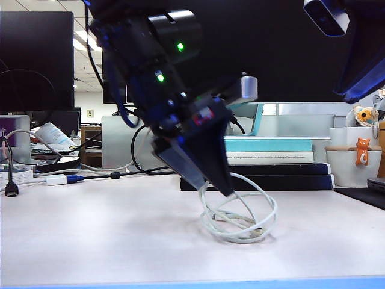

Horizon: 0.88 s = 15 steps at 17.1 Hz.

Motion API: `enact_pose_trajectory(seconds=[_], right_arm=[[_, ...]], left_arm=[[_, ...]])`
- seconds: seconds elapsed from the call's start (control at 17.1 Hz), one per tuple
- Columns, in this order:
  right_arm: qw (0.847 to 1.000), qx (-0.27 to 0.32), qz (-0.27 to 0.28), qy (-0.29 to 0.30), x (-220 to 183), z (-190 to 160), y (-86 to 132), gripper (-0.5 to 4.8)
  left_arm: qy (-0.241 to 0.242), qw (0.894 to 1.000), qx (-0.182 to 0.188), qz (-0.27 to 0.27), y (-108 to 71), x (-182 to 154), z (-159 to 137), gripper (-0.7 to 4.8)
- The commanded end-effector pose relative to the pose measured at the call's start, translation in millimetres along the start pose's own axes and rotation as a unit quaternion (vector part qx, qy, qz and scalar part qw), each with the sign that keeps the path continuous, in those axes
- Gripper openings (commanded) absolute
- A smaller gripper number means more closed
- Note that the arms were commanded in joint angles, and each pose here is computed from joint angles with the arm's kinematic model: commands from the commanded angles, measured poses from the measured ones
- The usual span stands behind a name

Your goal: Unfold the white charging cable into a straight cable.

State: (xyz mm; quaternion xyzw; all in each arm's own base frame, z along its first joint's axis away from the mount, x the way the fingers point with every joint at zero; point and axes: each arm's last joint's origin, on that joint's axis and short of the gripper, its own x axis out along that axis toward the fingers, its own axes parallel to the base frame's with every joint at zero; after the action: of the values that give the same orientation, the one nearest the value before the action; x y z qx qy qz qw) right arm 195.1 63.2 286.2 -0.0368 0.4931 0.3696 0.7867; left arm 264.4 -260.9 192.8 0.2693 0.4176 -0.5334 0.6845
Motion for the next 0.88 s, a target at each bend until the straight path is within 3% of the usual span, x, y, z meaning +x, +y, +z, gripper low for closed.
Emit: enact_pose_trajectory(seconds=[0.06,0.35,0.41,0.47,0.53,0.58,0.64,0.76,0.88], right_arm=[[1.000,-0.008,0.008,-0.012,-1,2,1,1.22],[0.995,-0.017,0.087,-0.045,-1,5,5,1.22],[0.993,-0.019,0.103,-0.051,-2,6,6,1.22],[0.987,-0.029,0.138,-0.072,-6,7,10,1.22],[0.965,-0.065,0.216,-0.131,-16,12,19,1.22],[0.946,-0.081,0.271,-0.155,-21,13,23,1.22],[0.933,-0.095,0.304,-0.170,-23,15,25,1.22],[0.914,-0.107,0.346,-0.184,-26,16,26,1.22],[0.912,-0.107,0.351,-0.183,-26,16,27,1.22]], left_arm=[[0.002,1.000,0.002,0.003,4.6,14,-1,-0.06],[-0.008,0.996,0.044,0.074,0.2,-20,7,-0.05],[-0.023,0.995,0.049,0.087,-1.2,-33,10,-0.05],[-0.078,0.987,0.073,0.117,-13.2,-80,17,-0.05],[-0.159,0.977,0.099,0.104,-36.4,-139,15,-0.05],[-0.191,0.968,0.139,0.086,-58.9,-178,4,-0.05],[-0.205,0.961,0.183,0.017,-77.9,-198,-11,-0.05],[-0.223,0.954,0.198,-0.013,-82.4,-202,-12,-0.05],[-0.236,0.947,0.217,-0.021,-85.2,-206,-13,-0.05]])
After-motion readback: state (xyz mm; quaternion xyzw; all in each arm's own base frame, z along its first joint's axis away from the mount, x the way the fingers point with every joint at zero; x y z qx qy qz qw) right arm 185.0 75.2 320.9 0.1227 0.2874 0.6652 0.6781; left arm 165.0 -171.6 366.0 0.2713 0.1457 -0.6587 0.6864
